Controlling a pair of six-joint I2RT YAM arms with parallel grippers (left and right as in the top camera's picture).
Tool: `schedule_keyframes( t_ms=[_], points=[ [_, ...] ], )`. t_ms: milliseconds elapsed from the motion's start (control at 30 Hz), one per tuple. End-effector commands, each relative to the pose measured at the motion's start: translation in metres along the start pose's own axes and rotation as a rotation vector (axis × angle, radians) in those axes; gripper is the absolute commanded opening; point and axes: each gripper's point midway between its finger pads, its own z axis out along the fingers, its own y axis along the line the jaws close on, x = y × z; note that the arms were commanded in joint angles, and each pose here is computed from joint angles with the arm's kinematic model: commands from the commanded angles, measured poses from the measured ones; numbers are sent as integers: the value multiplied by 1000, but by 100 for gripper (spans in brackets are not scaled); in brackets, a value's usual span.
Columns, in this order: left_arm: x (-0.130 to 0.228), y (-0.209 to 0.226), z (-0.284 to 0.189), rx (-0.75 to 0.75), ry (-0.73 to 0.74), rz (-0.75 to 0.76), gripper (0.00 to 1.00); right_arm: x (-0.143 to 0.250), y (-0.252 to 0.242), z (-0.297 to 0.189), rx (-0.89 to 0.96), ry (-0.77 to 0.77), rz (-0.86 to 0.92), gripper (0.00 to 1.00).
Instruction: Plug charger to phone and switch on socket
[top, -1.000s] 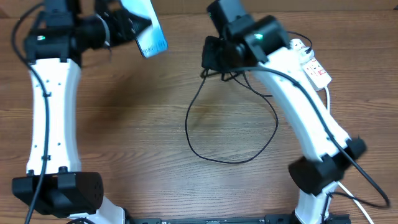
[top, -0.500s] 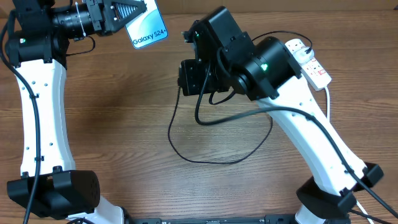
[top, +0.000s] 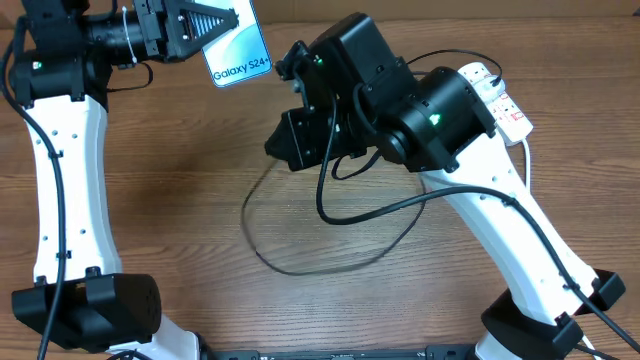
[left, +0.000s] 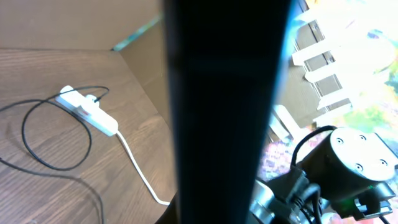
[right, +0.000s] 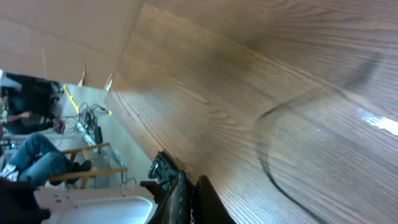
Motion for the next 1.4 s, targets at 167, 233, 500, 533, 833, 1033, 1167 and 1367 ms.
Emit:
schedule_keyframes(
  t_ms=[167,233,500,533,833,1033,1167,1367],
  points=[
    [10,15,16,-95,4,66,4,-5,-21,-18,167,-87,52,4],
    [11,42,12,-243,-24,28,4,-8,-37,-22,256,-119,92,4],
    [68,154,-66,-1103,38,-206,4,-17,-96,-25,557,-228,296,43],
    [75,157,-74,-1169,58,-220,4,-18,-99,-17,558,-215,298,47],
    [110,162,-122,-1508,35,-435,4,-38,-138,72,595,-152,312,69],
    [120,160,-145,-1626,9,-506,4,-32,-159,131,568,-64,350,66],
    [120,161,-156,-1640,-24,-541,4,7,-157,178,480,151,305,54],
    [119,162,-169,-1647,-52,-571,4,82,-160,234,523,383,235,50]
  ],
)
